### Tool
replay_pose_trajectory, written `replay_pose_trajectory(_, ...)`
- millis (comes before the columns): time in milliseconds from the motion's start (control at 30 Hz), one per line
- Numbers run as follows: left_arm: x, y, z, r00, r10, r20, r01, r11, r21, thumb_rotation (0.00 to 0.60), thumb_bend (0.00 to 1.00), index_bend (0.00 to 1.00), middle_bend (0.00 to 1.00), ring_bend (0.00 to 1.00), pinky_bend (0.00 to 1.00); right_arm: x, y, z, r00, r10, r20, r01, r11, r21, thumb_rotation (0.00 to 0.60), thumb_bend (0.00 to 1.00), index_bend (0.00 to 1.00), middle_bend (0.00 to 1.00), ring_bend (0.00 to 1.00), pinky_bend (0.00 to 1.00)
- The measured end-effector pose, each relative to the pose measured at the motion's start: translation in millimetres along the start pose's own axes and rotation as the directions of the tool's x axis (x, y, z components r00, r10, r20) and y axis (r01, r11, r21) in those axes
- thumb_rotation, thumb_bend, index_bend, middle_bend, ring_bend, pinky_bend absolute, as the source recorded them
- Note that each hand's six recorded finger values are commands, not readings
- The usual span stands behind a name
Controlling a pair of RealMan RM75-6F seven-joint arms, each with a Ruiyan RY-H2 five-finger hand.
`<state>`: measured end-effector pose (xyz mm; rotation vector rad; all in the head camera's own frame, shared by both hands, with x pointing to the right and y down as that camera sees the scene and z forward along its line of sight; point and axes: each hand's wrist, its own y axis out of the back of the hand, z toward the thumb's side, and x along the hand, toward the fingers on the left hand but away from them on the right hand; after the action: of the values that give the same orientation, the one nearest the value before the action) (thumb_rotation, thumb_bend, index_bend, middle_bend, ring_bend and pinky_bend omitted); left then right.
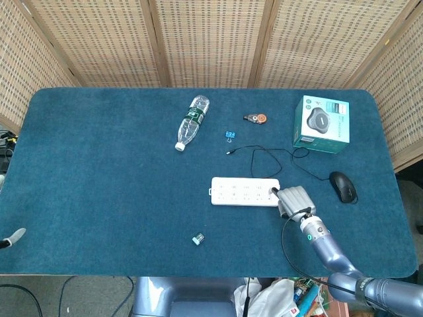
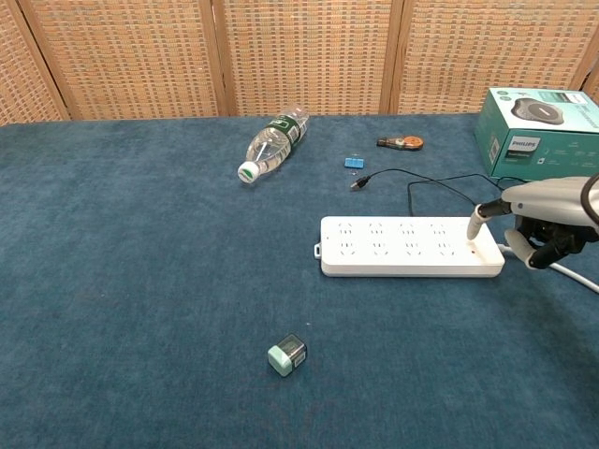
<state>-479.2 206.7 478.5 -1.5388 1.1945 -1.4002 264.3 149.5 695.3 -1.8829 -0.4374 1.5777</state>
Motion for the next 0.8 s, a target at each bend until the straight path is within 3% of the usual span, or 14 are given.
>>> replay_pose_trajectory(800,-0.1,-1.5,-0.8,1.000,-0.003,0.000,0.003,1.000,0.008,0.600,0.00,0.00,0.00,0.00,0.00,-6.4,3.9,4.9,1.000,0.006,0.017,-0.006,1.000,0.027,0.600,0.82,0.24,0.86,0.91,1.00)
